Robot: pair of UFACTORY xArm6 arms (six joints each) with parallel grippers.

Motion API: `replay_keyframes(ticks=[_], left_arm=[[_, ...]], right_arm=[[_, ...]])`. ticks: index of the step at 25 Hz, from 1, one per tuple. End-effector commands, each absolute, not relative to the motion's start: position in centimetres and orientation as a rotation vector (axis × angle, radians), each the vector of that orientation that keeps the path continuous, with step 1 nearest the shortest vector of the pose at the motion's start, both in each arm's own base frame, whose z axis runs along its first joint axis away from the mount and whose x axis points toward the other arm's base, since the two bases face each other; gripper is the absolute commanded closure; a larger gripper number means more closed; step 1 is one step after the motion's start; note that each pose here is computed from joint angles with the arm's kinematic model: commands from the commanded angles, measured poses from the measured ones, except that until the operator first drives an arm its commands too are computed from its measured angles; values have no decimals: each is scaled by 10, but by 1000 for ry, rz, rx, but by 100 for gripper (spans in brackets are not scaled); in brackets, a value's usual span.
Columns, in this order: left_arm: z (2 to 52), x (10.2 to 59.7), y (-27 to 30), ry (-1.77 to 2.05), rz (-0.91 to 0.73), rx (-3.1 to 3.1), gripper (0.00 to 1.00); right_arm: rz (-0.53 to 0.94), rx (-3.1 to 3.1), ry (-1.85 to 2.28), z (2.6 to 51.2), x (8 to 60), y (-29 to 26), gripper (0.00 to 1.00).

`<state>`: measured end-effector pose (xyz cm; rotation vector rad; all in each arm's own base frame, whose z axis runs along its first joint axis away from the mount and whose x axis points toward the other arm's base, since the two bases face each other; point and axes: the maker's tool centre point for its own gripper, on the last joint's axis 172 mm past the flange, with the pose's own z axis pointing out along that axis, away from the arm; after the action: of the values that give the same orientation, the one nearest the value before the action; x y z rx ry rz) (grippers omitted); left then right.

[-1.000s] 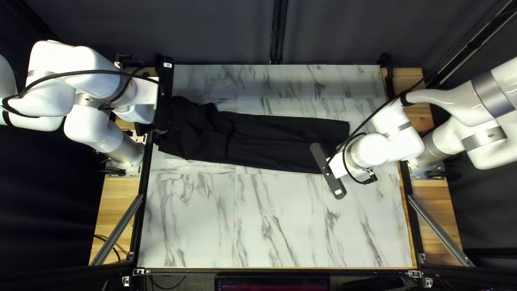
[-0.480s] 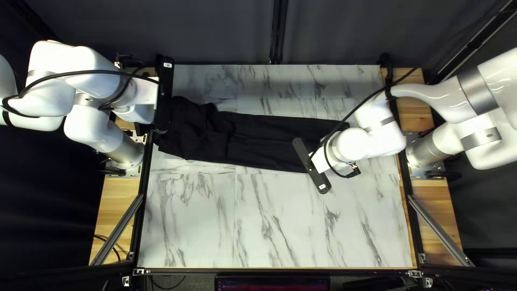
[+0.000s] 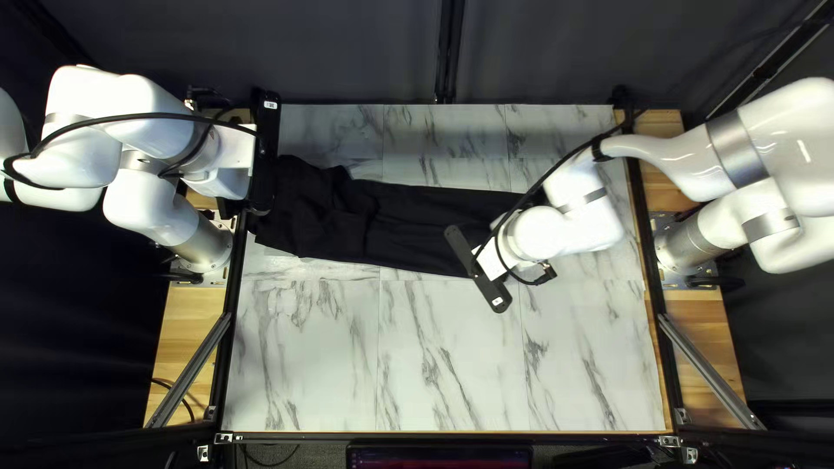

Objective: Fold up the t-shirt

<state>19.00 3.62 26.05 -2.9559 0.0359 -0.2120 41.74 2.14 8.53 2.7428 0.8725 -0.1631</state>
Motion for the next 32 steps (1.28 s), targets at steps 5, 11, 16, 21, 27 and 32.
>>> replay_keyframes(ticks=[5, 11, 16, 21, 27, 32], left_arm=[[260, 190, 36, 36, -212, -2956, 0], [260, 190, 36, 36, -212, -2956, 0], [260, 190, 36, 36, -212, -2956, 0], [260, 190, 36, 36, -212, -2956, 0], [260, 190, 36, 36, -212, -2956, 0], [260, 190, 36, 36, -212, -2956, 0]], right_arm=[[-168, 2713, 963, 67, 456, 24, 100], [-184, 2713, 1003, 53, 463, 23, 81], [-177, 2748, 992, 63, 451, 10, 0], [-121, 2775, 950, 101, 429, -18, 0], [-97, 2837, 872, 121, 400, -73, 0], [-122, 2953, 734, 116, 381, -104, 0]])
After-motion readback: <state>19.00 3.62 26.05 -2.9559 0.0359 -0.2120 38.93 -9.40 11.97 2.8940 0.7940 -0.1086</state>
